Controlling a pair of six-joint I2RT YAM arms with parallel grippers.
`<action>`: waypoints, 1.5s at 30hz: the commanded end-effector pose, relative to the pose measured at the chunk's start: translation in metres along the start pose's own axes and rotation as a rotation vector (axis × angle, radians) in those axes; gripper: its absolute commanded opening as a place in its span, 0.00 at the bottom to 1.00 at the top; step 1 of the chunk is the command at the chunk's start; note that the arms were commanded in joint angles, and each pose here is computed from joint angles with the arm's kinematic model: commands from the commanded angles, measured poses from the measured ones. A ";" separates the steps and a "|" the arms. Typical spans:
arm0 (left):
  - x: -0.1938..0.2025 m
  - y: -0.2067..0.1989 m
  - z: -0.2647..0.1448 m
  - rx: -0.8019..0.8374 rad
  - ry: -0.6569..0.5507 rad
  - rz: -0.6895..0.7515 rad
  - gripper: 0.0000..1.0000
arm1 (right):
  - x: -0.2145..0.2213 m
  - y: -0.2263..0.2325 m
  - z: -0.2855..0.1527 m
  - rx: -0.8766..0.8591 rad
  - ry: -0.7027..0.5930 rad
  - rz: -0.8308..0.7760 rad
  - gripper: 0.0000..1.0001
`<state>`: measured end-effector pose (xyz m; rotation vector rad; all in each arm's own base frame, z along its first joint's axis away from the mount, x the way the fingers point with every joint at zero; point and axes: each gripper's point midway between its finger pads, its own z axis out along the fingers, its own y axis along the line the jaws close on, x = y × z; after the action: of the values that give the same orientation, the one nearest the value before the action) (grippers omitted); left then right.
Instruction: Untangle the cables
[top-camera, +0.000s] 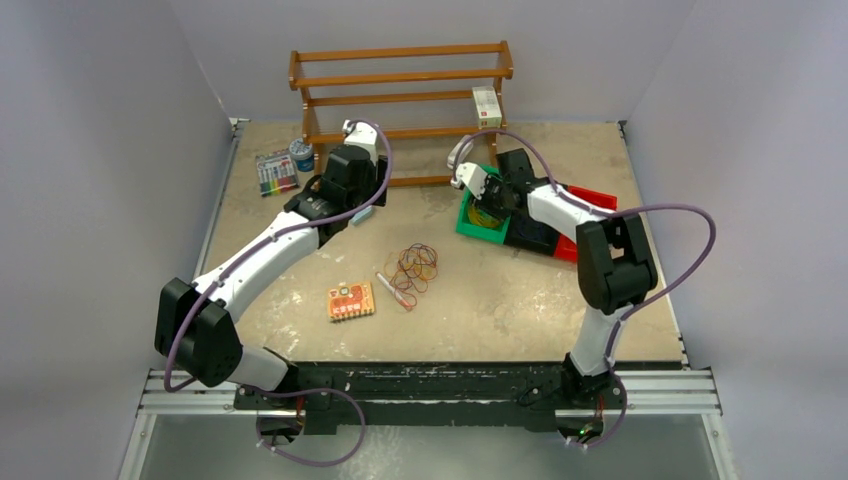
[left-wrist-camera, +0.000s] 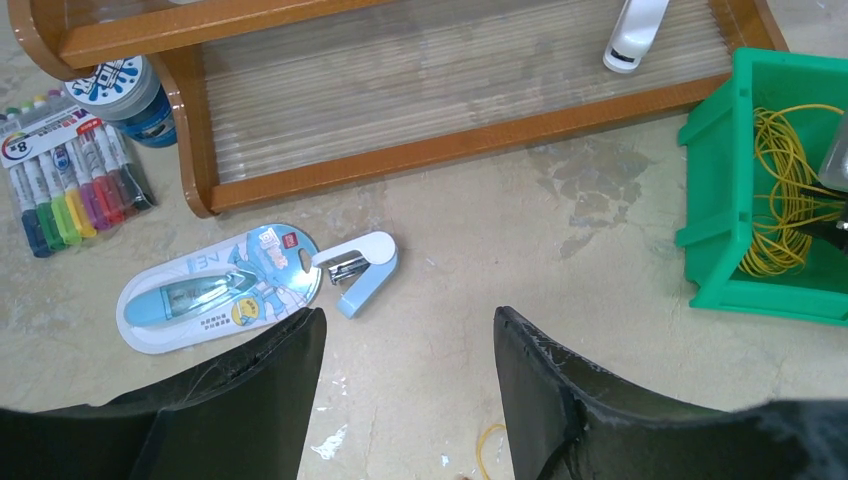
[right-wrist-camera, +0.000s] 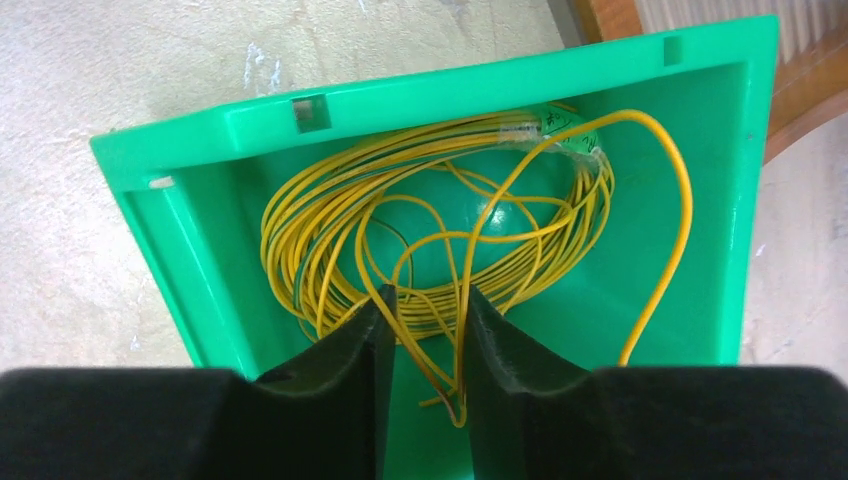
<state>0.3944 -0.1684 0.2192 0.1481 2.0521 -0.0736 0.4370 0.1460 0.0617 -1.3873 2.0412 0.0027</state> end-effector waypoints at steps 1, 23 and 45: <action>-0.016 0.004 -0.006 0.001 -0.054 -0.020 0.62 | -0.018 -0.023 -0.004 0.050 -0.041 0.022 0.23; -0.014 0.004 -0.003 0.004 -0.045 -0.021 0.62 | -0.030 -0.003 0.011 -0.300 -0.089 0.424 0.00; -0.011 0.000 0.000 0.024 -0.034 -0.027 0.62 | -0.001 0.000 0.026 -0.214 0.078 0.500 0.00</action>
<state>0.3950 -0.1682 0.2184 0.1521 2.0568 -0.0898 0.4507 0.1543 0.0415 -0.9733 2.4336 0.4171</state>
